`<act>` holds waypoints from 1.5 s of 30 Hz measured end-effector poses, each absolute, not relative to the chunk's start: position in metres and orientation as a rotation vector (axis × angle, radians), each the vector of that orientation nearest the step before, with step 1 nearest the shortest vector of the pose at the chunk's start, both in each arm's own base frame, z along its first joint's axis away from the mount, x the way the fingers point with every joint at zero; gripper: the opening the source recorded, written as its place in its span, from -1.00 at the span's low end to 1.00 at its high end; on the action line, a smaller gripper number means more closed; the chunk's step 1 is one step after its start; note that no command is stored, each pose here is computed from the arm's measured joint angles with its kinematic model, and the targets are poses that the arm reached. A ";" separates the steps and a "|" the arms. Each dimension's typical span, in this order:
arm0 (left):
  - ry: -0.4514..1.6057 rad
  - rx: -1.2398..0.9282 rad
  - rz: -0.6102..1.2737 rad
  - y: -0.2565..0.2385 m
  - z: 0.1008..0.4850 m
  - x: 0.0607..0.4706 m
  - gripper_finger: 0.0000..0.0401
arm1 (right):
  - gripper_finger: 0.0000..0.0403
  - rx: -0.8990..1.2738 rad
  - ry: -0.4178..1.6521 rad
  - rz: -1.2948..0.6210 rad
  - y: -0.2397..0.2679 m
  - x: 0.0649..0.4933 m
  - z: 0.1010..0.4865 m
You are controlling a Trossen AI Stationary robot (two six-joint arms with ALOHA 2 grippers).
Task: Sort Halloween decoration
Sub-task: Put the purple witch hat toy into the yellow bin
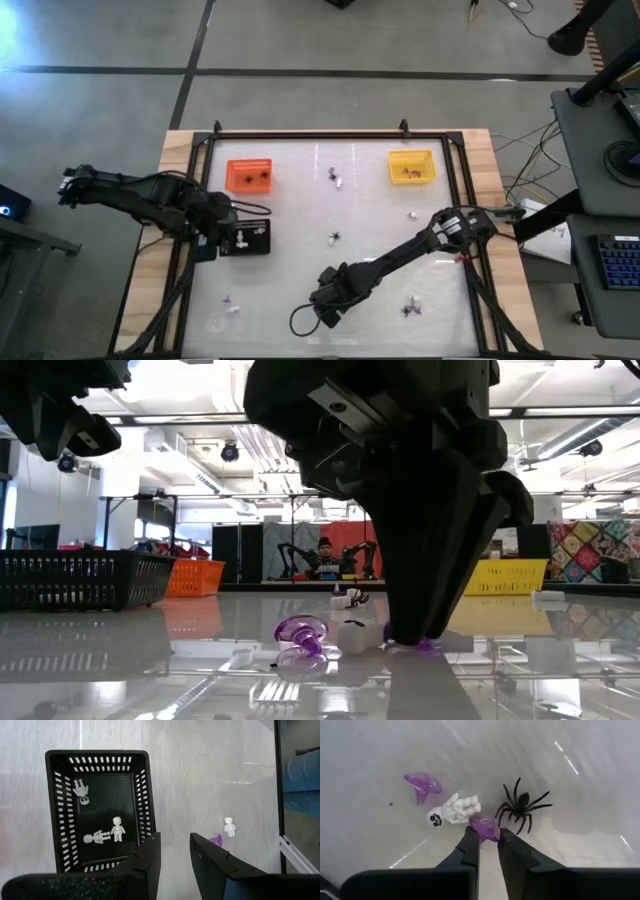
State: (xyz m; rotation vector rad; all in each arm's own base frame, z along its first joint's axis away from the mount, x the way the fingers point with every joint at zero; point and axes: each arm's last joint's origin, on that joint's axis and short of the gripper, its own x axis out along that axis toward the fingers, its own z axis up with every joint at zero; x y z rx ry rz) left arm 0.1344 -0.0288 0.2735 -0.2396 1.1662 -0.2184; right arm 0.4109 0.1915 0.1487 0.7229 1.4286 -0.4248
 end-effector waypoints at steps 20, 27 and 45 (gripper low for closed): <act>1.170 -0.241 -0.216 -0.029 0.273 0.134 -0.57 | -0.86 0.795 1.451 -0.380 0.194 0.407 0.165; 1.182 -0.243 -0.213 -0.029 0.273 0.133 -0.57 | -0.76 0.813 1.390 -0.339 0.197 0.400 0.194; 1.184 -0.256 -0.203 -0.029 0.273 0.133 -0.57 | -0.52 0.702 1.290 -0.406 0.188 0.404 0.189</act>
